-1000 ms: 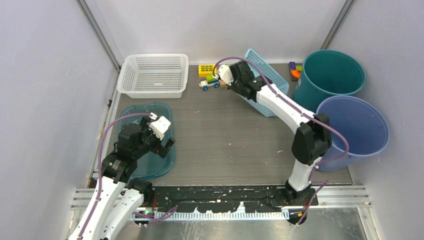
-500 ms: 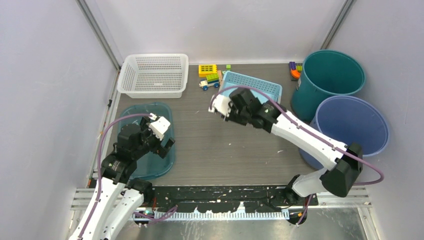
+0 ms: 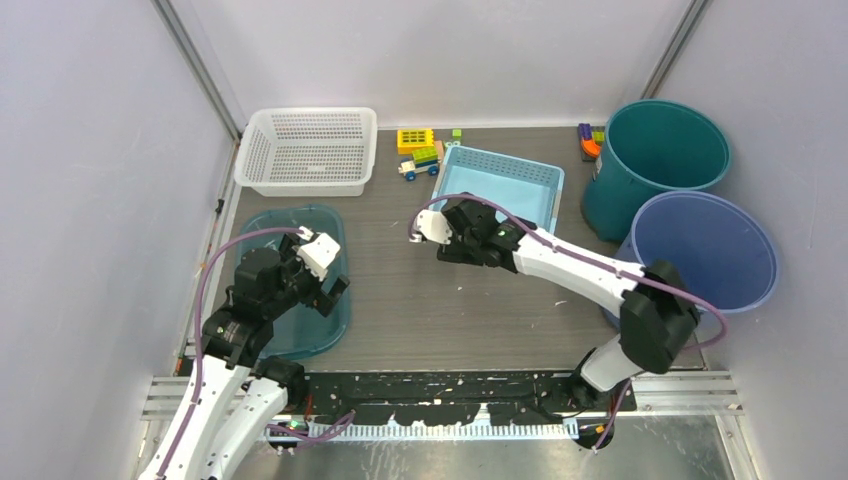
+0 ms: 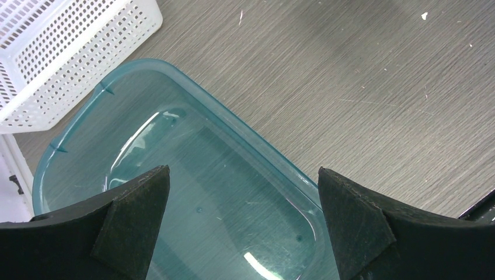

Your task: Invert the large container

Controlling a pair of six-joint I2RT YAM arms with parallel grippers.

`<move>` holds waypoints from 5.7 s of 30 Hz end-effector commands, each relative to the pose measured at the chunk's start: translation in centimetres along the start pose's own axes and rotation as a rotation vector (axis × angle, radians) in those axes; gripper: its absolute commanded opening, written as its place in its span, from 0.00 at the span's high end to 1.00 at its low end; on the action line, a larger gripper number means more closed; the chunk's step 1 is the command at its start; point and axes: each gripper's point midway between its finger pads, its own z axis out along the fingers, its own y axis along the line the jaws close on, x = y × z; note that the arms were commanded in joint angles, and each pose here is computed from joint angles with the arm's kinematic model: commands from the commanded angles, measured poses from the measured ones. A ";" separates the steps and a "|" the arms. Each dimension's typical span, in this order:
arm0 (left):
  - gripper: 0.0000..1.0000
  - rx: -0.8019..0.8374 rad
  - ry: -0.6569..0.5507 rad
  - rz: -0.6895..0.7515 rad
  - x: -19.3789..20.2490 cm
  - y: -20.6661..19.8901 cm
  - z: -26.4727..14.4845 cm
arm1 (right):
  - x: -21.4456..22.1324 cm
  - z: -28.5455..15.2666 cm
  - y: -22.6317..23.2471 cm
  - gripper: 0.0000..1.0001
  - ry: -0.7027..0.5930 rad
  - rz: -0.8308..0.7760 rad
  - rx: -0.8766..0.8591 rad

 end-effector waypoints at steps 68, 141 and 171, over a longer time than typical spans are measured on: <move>0.00 0.011 -0.024 0.012 -0.4 0.0 0.2 | -2.7 -0.7 12.8 0.92 0.107 0.060 -0.309; 0.06 -0.100 0.604 -0.139 7.1 4.0 8.8 | 5.6 -12.0 -2.8 0.02 -0.172 0.415 0.123; 0.00 0.061 0.277 -0.117 -2.4 2.3 5.2 | 15.4 -7.2 1.7 0.00 0.146 -0.076 0.115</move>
